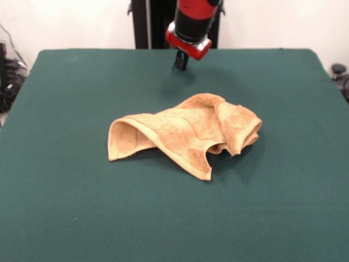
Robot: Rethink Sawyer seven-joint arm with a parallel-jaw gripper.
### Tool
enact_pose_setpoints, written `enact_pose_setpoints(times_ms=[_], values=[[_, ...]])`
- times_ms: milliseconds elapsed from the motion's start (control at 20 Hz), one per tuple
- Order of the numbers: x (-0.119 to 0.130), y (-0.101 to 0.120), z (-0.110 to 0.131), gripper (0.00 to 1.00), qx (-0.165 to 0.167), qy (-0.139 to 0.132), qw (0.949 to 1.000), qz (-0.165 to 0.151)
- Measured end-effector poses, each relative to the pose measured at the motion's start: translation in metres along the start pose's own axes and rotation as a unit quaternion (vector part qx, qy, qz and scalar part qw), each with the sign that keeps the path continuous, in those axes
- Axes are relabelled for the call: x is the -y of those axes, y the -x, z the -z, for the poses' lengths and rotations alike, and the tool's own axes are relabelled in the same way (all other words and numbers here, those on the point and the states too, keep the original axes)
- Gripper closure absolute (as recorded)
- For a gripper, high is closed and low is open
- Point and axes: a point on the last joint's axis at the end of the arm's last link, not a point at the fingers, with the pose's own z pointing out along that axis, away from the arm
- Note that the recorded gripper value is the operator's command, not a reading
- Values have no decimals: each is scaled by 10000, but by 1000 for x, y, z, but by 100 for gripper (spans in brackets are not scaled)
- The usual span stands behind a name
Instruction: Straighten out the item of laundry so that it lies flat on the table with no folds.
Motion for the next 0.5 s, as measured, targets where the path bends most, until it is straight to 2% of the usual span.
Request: enact_pose_setpoints(times_ms=[300, 500], values=[[11, 6, 11, 100, -25, 260, 9995, 156], [22, 20, 26, 100, 64, 349, 9992, 184]])
